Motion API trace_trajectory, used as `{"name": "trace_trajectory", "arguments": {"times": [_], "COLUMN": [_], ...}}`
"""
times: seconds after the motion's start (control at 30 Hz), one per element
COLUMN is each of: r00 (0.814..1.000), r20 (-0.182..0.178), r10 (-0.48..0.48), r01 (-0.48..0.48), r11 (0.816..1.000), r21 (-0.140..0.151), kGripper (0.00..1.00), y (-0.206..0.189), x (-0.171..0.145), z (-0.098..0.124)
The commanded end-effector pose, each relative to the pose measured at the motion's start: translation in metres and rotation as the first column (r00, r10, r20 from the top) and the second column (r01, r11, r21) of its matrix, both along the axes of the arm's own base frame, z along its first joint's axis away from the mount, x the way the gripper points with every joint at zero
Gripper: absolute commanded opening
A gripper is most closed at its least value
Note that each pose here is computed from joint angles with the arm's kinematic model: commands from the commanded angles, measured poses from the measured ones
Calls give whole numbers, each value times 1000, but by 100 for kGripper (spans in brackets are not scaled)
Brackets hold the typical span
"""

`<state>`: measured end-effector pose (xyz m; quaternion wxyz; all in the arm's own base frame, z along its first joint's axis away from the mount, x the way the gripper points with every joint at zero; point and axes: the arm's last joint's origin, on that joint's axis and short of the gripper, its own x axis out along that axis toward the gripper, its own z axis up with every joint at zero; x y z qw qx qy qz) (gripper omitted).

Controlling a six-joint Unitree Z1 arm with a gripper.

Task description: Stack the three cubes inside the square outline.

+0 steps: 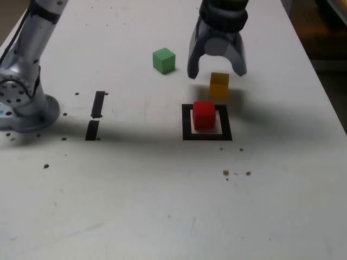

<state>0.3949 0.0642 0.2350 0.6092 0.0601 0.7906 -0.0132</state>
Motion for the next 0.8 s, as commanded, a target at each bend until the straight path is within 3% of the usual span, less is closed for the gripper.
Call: {"name": "trace_trajectory", "arguments": {"times": [0.0, 0.17, 0.3, 0.47, 0.77], "r00": [1000, 1000, 1000, 1000, 999], "r20": [-14, 9, 26, 17, 36], "r10": [-1, -7, -8, 6, 1], "r01": [1, 7, 8, -6, 0], "r11": [1000, 999, 1000, 1000, 1000], "r21": [-20, -33, -19, -8, -12], "kGripper": [89, 79, 60, 37, 18], "y": [2, 3, 4, 4, 3], "x": [6, 13, 14, 10, 8], "z": [-15, -26, -26, -25, -17]}}
